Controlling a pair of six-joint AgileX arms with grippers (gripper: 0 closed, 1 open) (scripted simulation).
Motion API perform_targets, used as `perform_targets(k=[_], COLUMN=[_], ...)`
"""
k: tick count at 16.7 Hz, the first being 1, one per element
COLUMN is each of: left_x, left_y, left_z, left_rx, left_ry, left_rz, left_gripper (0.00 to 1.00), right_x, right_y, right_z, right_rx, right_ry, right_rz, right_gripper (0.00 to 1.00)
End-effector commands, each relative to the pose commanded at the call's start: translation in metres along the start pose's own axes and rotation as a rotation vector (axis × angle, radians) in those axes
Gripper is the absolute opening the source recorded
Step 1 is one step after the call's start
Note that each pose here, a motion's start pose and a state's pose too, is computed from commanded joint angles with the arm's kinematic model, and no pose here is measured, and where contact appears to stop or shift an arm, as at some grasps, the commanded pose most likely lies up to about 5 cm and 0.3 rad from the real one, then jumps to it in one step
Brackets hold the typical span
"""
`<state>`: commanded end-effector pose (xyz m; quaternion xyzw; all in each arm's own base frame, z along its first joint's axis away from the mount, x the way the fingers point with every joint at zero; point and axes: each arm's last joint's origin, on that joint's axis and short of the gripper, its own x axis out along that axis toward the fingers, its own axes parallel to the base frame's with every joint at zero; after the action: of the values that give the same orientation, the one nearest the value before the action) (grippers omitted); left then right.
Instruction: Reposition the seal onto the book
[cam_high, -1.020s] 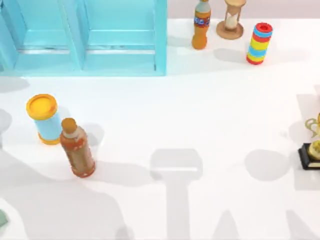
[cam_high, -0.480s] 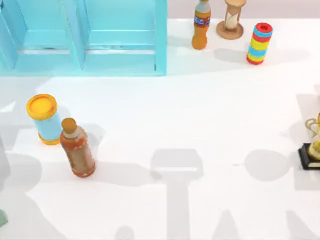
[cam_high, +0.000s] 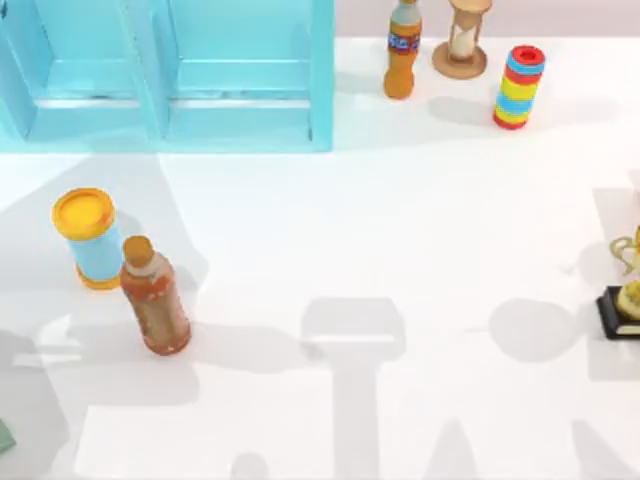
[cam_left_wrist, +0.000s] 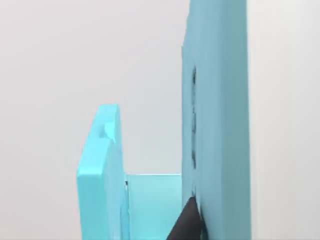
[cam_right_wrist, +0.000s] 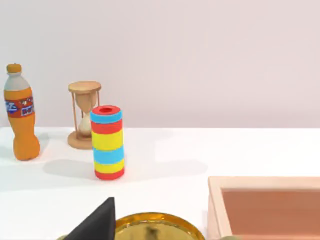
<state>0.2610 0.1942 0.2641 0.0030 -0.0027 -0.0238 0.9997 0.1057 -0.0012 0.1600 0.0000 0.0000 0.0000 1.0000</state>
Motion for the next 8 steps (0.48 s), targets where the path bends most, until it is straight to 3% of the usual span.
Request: perform_targets(k=[8], left_x=[-0.0026], left_y=[-0.0019], left_z=[-0.0003], left_rx=[-0.010], left_ry=[0.006], left_rz=[0.002], left_gripper=[0.00], right_x=[0.0000], right_y=[0.0000], right_z=[0.0000], right_rx=[0.000], right_ry=[0.000], right_rz=[0.000], right_gripper=[1.00])
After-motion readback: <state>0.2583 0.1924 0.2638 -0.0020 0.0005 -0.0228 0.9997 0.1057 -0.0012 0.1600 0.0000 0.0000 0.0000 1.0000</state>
